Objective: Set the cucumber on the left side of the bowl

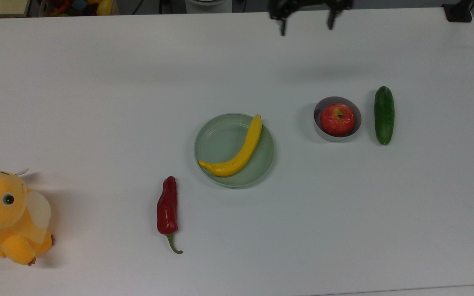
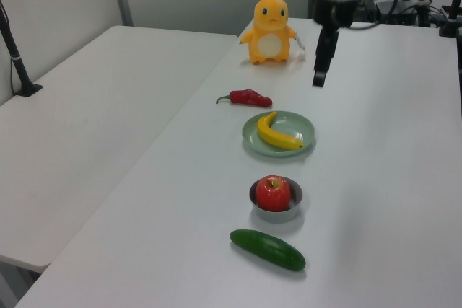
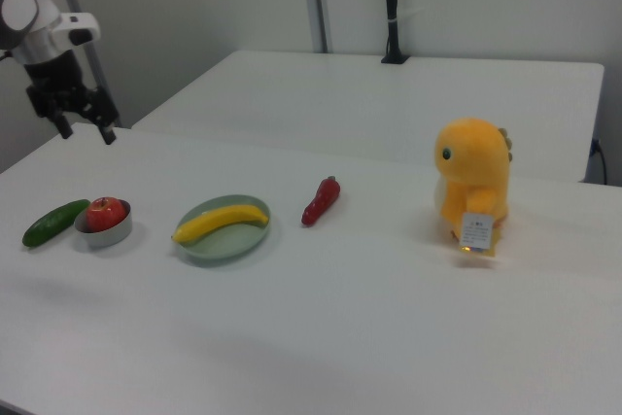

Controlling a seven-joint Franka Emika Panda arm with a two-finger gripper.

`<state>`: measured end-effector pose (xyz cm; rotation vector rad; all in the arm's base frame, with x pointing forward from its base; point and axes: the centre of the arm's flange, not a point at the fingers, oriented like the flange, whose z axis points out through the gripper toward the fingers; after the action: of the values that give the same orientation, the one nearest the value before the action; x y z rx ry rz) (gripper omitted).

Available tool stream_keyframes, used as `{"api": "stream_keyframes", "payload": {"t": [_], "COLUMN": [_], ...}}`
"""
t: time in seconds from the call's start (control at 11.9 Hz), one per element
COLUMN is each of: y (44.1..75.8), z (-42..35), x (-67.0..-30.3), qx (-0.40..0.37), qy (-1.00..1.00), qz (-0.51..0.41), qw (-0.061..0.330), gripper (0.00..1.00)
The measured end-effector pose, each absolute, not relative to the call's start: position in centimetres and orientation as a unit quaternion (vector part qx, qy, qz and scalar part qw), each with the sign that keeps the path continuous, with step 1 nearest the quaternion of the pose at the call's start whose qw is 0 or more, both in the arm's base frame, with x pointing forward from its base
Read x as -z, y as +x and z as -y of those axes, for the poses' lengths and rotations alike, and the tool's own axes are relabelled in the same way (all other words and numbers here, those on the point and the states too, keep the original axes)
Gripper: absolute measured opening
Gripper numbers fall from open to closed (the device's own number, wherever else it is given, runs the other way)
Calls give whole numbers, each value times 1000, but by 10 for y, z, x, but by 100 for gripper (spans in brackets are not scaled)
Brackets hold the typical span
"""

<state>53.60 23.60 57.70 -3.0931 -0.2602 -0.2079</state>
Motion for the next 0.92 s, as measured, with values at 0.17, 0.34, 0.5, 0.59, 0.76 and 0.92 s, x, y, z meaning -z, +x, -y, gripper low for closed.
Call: {"api": "stream_keyframes", "payload": {"t": [0.17,0.34,0.5,0.59,0.76,0.92], "y": [537,543,548,549,549,550], "z": [-176,-122,-90,-85,-83,-83], "x": [-583,-583,-576,-573,-572,-569], "qx": [58,52,45,42,42,38], "qy": [-997,-999,-998,-998,-998,-998], "qz": [43,-5,-34,-39,-41,-41], "qw": [8,3,0,-1,-1,-1], "gripper": [100,100,100,100,100,100]}}
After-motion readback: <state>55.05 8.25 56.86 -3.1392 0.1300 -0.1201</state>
